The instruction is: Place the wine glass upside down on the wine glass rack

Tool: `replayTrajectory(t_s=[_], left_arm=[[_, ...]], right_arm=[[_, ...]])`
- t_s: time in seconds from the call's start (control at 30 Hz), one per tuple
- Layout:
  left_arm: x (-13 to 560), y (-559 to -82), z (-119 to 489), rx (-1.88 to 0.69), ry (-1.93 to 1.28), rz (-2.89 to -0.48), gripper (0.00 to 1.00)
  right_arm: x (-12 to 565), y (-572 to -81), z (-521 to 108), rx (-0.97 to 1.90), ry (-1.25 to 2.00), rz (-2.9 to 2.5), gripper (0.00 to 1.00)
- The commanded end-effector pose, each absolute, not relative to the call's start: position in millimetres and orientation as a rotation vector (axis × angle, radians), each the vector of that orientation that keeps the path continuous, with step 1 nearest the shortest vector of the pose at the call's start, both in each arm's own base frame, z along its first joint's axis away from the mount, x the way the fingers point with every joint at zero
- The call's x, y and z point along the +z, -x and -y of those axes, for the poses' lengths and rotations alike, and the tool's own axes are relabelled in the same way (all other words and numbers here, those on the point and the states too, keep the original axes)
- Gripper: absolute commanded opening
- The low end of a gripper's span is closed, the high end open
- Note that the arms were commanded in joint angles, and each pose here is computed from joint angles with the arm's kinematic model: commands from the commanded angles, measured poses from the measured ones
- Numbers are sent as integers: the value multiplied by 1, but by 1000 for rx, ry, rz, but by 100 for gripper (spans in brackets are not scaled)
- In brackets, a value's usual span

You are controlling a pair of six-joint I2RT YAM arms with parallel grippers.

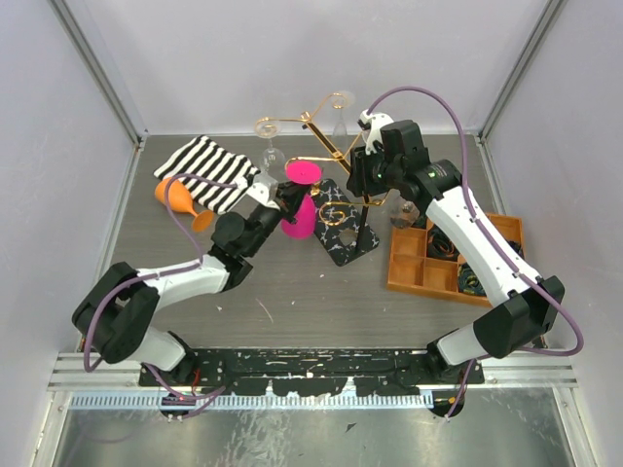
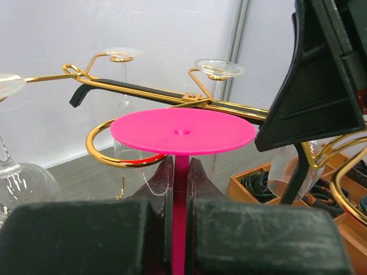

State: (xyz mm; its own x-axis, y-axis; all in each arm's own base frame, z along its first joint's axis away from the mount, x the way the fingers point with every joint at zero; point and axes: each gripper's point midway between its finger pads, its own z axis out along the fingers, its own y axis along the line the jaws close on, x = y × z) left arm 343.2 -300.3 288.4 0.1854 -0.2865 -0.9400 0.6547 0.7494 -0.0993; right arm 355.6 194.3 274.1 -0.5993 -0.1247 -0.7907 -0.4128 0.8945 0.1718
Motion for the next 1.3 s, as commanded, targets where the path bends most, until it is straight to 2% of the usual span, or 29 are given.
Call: replayTrajectory(t_s=[0.0,0.83,1.27], left_arm=[[312,-354,296,-692,-298,-1141,0],[304,-395,295,-640,-291,-1179,0],[307,-403,269,-589,-193,-1172,0]], right_arm=[[298,-354,-198,471,373,-2120,46],[301,-354,-200,489,378,-2116,46],[297,-355,-199,476,377,-2130,46]])
